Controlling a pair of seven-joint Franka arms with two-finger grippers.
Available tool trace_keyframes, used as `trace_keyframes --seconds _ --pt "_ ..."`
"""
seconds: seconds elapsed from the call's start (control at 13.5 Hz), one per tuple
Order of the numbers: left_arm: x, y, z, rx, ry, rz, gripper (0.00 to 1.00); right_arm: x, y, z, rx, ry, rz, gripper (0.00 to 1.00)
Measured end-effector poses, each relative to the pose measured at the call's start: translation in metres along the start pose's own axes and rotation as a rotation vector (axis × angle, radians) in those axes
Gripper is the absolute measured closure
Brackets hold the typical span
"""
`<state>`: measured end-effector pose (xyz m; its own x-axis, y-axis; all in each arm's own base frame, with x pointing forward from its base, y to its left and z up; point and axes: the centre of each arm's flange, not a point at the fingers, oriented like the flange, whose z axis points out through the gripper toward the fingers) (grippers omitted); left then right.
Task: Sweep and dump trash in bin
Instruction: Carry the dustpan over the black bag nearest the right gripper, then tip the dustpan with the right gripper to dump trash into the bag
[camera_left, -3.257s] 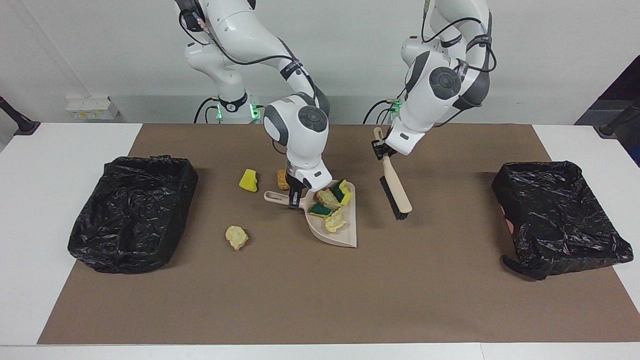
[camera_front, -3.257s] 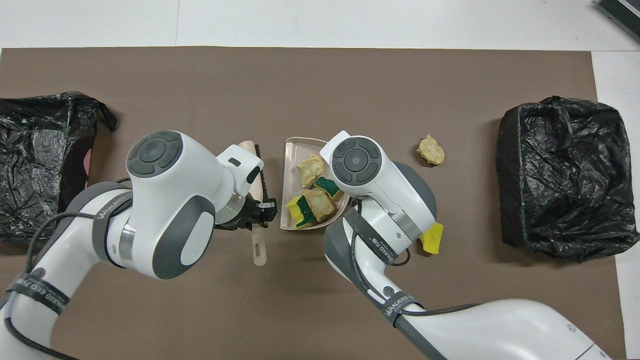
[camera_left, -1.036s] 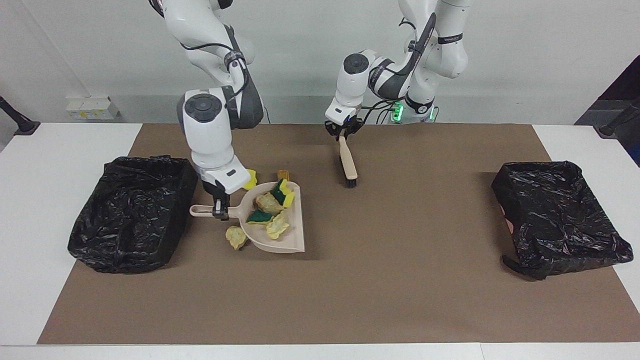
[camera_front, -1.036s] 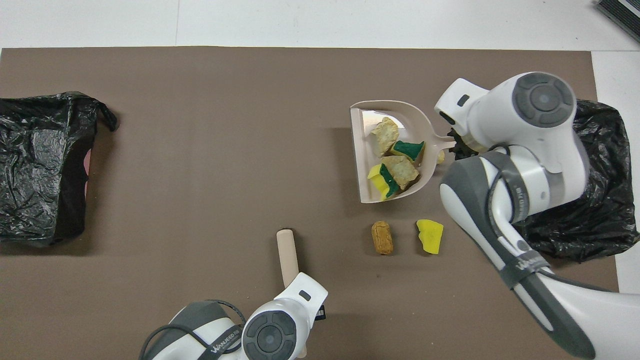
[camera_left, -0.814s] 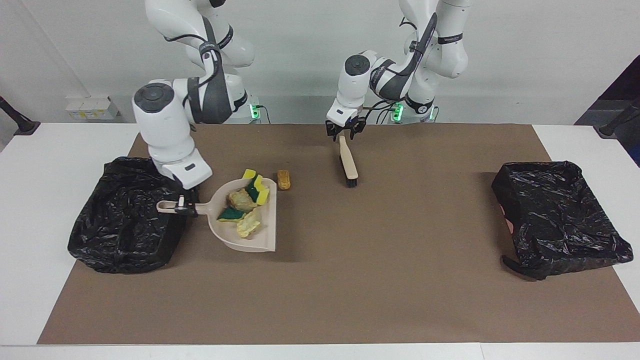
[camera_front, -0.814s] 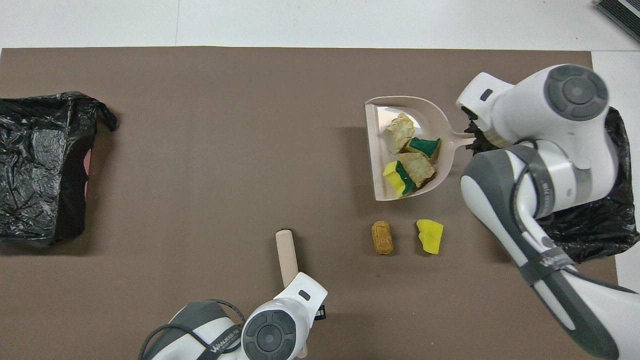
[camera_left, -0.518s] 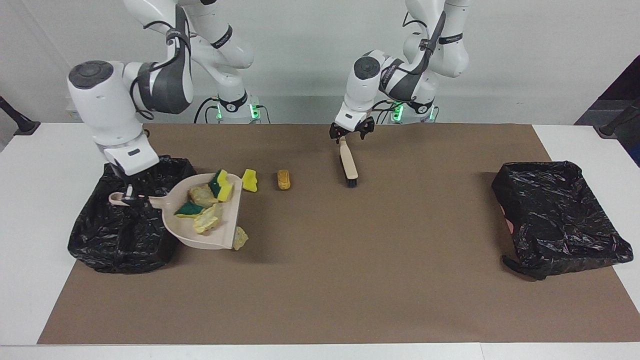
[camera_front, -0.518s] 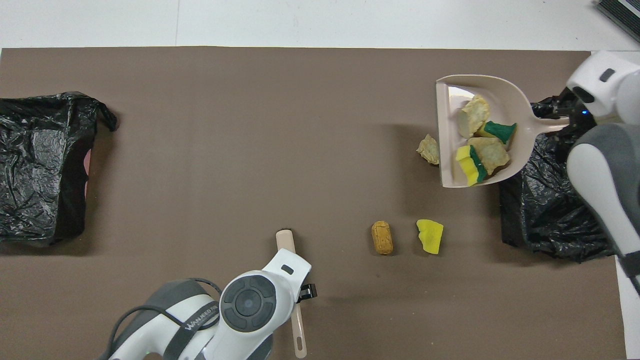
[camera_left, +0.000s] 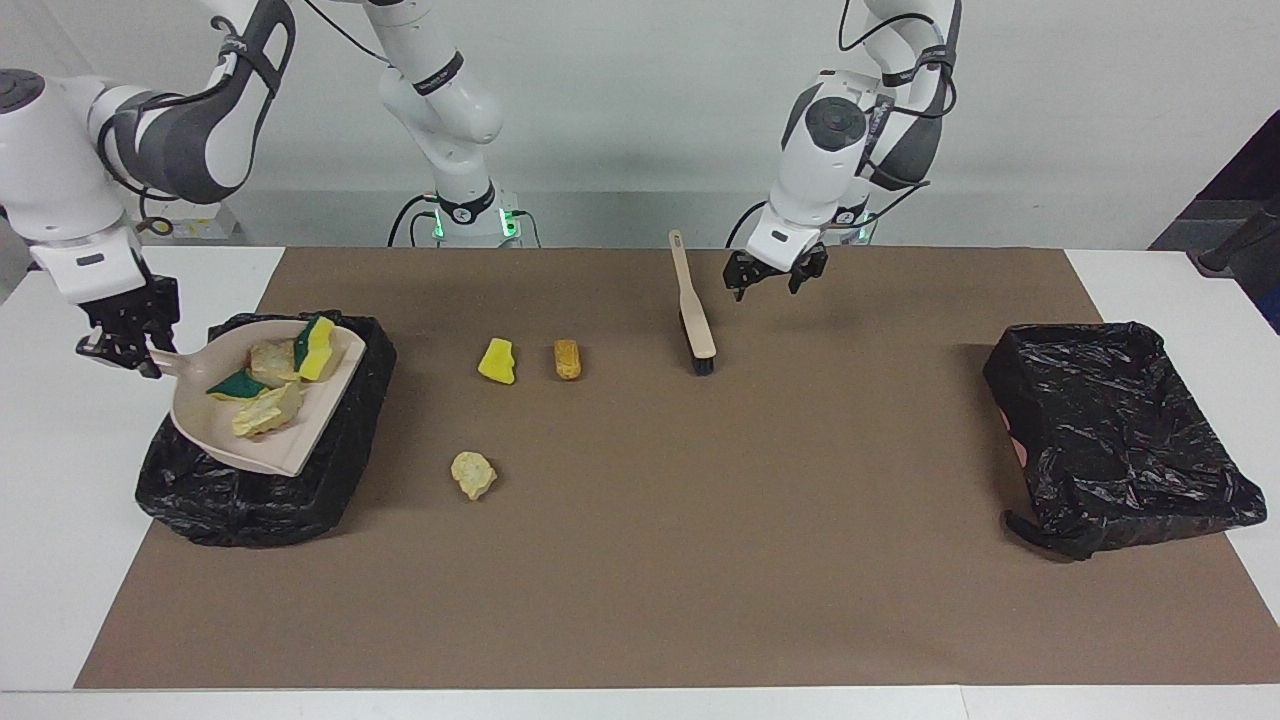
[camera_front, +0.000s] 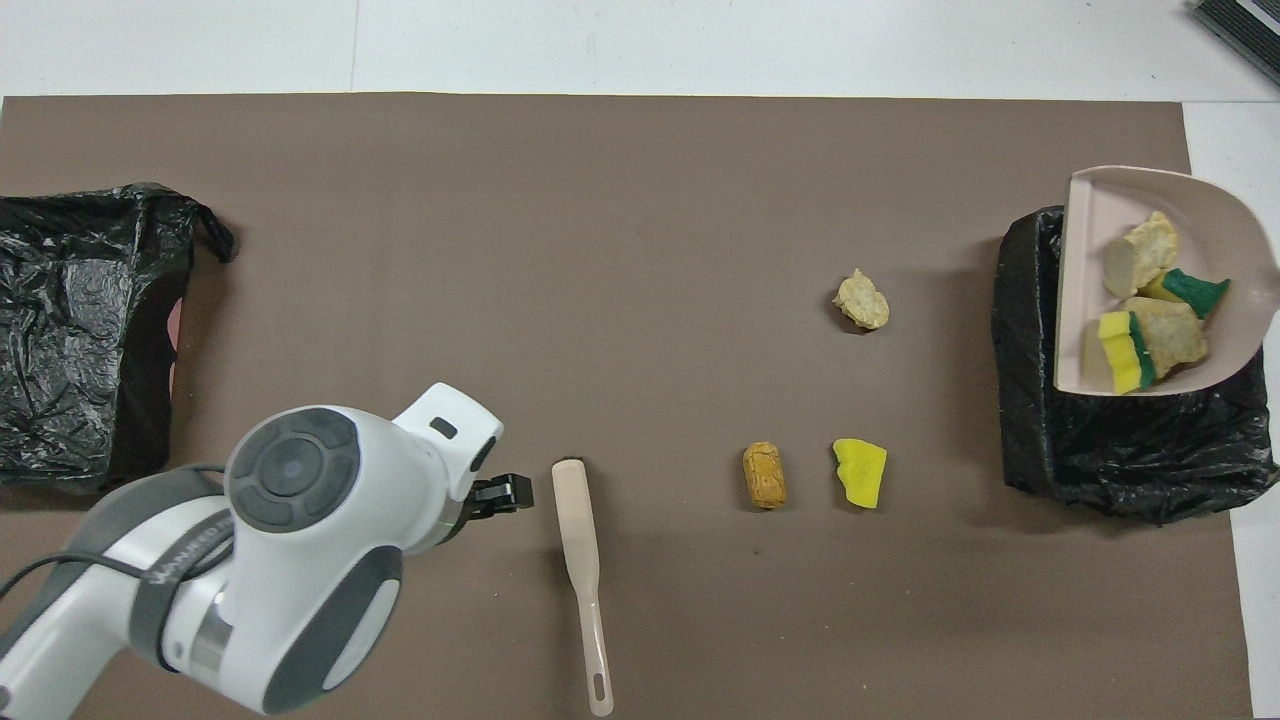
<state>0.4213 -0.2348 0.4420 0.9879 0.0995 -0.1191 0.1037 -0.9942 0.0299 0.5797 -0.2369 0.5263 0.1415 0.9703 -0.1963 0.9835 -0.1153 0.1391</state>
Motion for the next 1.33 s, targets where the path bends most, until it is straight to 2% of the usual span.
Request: trace_keyframes --seconds 0.22,0.44,0.67,0.81,1.11,1.33 --pt "0.031 -0.054 -0.007 0.022 0.020 0.012 0.00 -0.008 0.000 0.001 0.006 -0.124 -0.025 0.69" --pt "0.059 -0.119 -0.012 0.018 0.026 0.033 0.00 -0.006 -0.001 0.008 0.011 -0.286 -0.007 0.69" --pt "0.076 -0.178 -0.020 0.007 0.037 0.082 0.00 0.023 0.004 0.011 -0.006 -0.420 -0.013 0.69" --pt "0.084 -0.206 -0.028 0.001 0.054 0.114 0.00 0.040 0.006 0.014 -0.016 -0.485 -0.024 0.69" --pt "0.099 -0.221 -0.068 -0.003 0.079 0.127 0.00 0.073 0.006 0.002 -0.001 -0.624 -0.057 0.69" --pt "0.099 -0.215 -0.110 -0.003 0.078 0.137 0.00 0.071 0.002 -0.009 0.019 -0.708 -0.069 0.69"
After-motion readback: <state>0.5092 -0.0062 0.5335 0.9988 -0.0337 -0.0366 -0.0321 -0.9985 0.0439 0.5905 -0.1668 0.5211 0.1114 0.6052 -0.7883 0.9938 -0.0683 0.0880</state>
